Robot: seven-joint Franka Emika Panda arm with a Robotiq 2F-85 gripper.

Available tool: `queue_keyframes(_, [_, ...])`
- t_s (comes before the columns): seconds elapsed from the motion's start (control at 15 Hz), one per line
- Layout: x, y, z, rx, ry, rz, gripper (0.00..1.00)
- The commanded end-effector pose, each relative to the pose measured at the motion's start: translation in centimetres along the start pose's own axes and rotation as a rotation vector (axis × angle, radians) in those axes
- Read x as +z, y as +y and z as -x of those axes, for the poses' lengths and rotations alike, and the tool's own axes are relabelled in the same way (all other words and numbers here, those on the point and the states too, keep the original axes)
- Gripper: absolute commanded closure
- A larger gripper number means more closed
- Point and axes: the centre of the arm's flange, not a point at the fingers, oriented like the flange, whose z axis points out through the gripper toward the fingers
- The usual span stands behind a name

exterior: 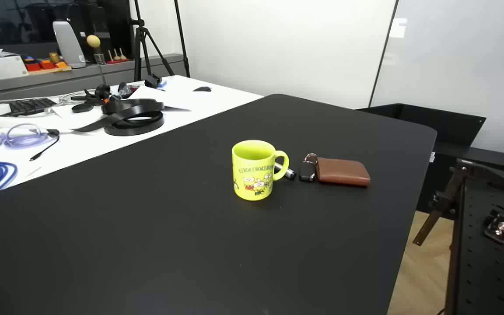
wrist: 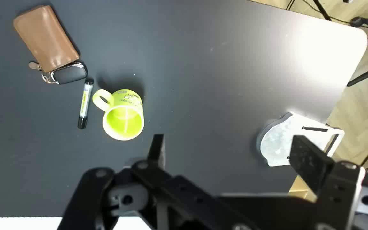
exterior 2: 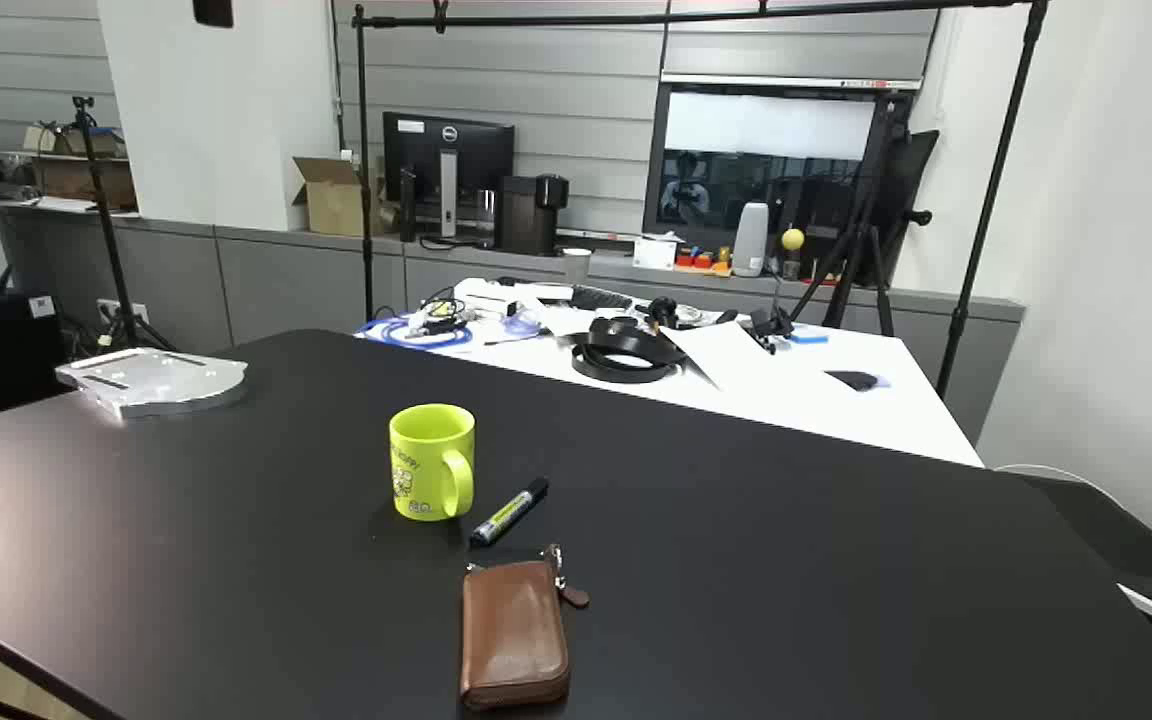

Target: Put the marker in the mug

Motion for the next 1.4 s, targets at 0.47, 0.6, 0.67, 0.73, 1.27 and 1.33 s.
queue_keyframes(0.47, [0.0,0.0,0.0,-0.001,0.001,0.0,0.0])
queue_keyframes(0.6, [0.0,0.0,0.0,-0.001,0.001,0.0,0.0])
queue_keyframes(0.67, [-0.1,0.9,0.1,0.028,0.006,0.03,0.0])
queue_keyframes(0.73, [-0.1,2.1,0.3,0.06,0.018,0.08,0.0])
queue_keyframes(1.27, [0.4,11.8,2.6,0.186,0.058,0.298,0.0])
queue_keyframes(1.33, [0.7,12.9,3.1,0.2,0.054,0.306,0.0])
